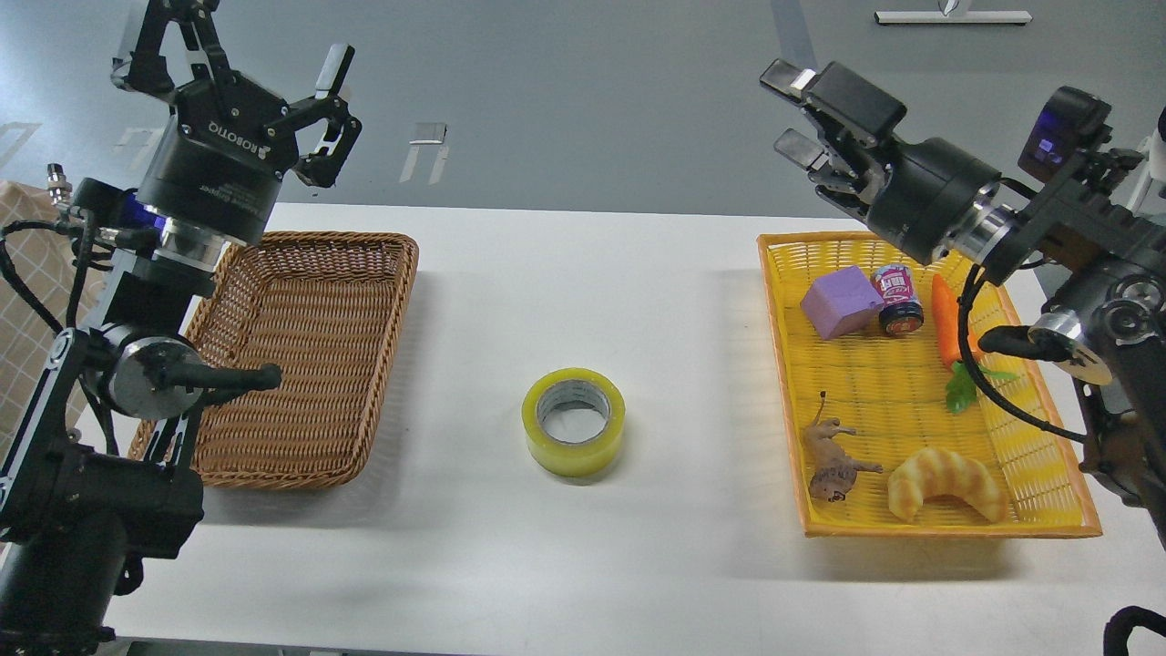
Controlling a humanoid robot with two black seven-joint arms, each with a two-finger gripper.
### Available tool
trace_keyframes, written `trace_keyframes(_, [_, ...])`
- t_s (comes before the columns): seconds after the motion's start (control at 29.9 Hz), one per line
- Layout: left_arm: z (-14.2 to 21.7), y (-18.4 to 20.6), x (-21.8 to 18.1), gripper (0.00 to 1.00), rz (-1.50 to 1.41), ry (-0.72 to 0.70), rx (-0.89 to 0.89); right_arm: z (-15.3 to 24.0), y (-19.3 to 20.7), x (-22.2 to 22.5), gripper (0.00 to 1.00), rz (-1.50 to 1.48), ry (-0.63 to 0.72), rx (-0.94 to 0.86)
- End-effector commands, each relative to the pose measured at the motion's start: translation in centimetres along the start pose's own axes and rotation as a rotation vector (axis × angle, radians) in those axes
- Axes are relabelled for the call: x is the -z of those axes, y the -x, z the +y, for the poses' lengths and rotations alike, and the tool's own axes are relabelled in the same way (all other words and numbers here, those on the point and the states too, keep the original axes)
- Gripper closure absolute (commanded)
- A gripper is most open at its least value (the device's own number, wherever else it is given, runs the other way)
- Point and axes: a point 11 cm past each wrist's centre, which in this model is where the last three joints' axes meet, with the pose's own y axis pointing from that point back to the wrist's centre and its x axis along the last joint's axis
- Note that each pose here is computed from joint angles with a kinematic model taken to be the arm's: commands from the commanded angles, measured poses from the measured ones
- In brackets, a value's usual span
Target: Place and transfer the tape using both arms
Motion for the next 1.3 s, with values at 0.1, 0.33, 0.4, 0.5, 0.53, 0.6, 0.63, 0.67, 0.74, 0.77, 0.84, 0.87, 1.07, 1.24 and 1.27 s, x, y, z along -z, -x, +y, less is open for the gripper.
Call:
trace_keyframes(0.1, [0.7,-0.2,0.4,0.02,0.007,-0.007,-0.015,2.6,-0.8,3.5,0.0,-0.203,-0.226,-0.151])
trace_keyframes(0.33, [1.0,0.1,0.2,0.02,0.008,-0.009,-0.017,2.5,-1.4,2.8,0.0,-0.342,-0.298,-0.281])
trace_keyframes(0.4, [1.0,0.0,0.0,0.02,0.007,0.004,-0.021,2.1,-1.3,2.9,0.0,-0.36,-0.31,-0.287])
trace_keyframes(0.5, [1.1,0.0,-0.4,0.02,0.008,0.021,-0.014,2.2,-1.2,2.9,0.0,-0.36,-0.312,-0.29])
trace_keyframes(0.53, [1.0,0.1,-0.3,0.02,0.015,0.021,-0.015,2.3,-1.3,2.9,0.0,-0.361,-0.311,-0.299])
trace_keyframes(0.6, [0.8,0.3,-0.2,0.02,0.022,0.015,-0.01,2.5,-1.6,2.9,0.0,-0.364,-0.312,-0.323])
trace_keyframes(0.63, [0.8,0.3,-0.1,0.02,0.028,0.021,-0.01,2.7,-2.1,2.8,0.0,-0.371,-0.31,-0.358])
trace_keyframes(0.67, [0.8,0.2,-0.1,0.02,0.03,0.026,-0.016,3.0,-2.5,2.8,0.0,-0.375,-0.313,-0.382])
trace_keyframes(0.74, [0.8,0.0,0.0,0.02,0.031,0.023,-0.029,3.2,-2.7,2.9,0.0,-0.377,-0.318,-0.393])
trace_keyframes(0.77, [0.9,-0.1,0.1,0.02,0.032,0.019,-0.032,3.2,-2.8,3.0,0.0,-0.375,-0.32,-0.396])
trace_keyframes(0.84, [0.8,-0.4,0.2,0.02,0.031,0.017,-0.044,3.2,-2.8,3.1,0.0,-0.374,-0.323,-0.394])
trace_keyframes(0.87, [0.6,-0.4,0.2,0.02,0.03,0.015,-0.043,3.3,-2.8,3.1,0.0,-0.373,-0.322,-0.396])
trace_keyframes(1.07, [-2.5,0.1,-1.0,0.02,-0.052,-0.012,-0.048,3.3,-2.8,3.2,0.0,-0.373,-0.324,-0.403])
trace_keyframes(1.24, [-2.6,0.5,0.8,0.02,-0.307,-0.188,0.019,3.3,-2.6,3.4,0.0,-0.369,-0.328,-0.398])
trace_keyframes(1.27, [-2.7,0.5,1.1,0.02,-0.371,-0.213,0.025,3.4,-2.6,3.3,0.0,-0.369,-0.326,-0.397])
